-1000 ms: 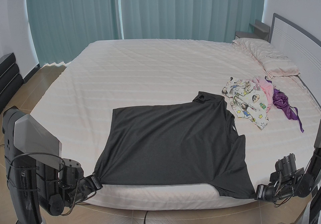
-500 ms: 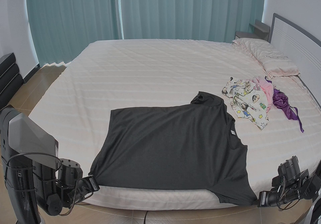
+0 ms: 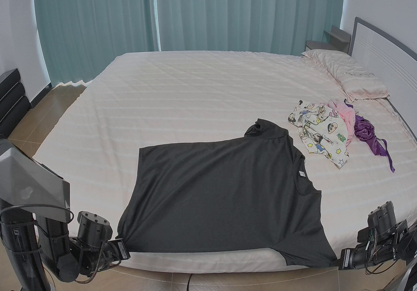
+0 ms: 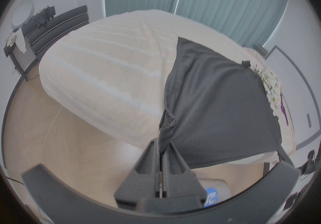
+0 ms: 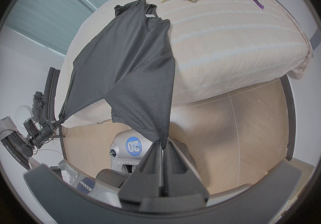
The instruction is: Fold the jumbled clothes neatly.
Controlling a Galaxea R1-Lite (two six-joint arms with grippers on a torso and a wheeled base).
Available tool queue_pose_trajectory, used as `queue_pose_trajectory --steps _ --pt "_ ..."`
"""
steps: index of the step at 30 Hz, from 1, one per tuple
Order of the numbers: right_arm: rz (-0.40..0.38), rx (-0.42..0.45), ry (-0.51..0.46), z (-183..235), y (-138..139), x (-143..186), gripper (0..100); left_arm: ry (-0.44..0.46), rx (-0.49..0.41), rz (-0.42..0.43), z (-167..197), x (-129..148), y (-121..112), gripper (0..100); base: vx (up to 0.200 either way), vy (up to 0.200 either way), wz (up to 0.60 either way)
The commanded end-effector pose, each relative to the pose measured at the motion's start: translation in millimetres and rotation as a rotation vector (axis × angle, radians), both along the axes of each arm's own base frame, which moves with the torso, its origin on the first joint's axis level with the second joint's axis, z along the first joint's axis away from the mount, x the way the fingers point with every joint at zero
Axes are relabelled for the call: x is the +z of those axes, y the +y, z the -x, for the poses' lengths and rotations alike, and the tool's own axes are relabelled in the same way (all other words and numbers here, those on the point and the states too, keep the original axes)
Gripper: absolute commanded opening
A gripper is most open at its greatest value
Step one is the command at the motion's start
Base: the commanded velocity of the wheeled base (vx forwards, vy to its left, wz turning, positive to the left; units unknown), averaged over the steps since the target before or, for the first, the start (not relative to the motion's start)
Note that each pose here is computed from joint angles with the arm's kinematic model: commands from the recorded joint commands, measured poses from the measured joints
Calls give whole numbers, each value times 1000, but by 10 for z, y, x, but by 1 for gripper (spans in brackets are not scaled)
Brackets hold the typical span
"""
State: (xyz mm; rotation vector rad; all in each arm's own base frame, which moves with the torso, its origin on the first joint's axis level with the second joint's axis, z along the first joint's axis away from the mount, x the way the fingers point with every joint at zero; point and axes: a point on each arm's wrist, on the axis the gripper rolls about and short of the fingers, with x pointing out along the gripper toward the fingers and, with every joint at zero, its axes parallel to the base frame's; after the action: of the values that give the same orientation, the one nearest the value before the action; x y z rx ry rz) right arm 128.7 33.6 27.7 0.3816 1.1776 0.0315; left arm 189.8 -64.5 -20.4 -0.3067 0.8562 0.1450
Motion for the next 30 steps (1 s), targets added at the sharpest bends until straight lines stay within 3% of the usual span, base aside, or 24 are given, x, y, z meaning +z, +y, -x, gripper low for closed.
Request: queue_pose_trajectory --steps 1,12,30 --pt "1 5 1 68 -13 14 0 10 -50 -3 166 198 -31 0 0 0 0" --pt "20 37 16 205 -43 76 0 123 -73 -50 322 192 -15 0 0 0 0" --pt "9 77 -73 225 -41 194 0 187 -125 -68 536 312 -27 0 0 0 0"
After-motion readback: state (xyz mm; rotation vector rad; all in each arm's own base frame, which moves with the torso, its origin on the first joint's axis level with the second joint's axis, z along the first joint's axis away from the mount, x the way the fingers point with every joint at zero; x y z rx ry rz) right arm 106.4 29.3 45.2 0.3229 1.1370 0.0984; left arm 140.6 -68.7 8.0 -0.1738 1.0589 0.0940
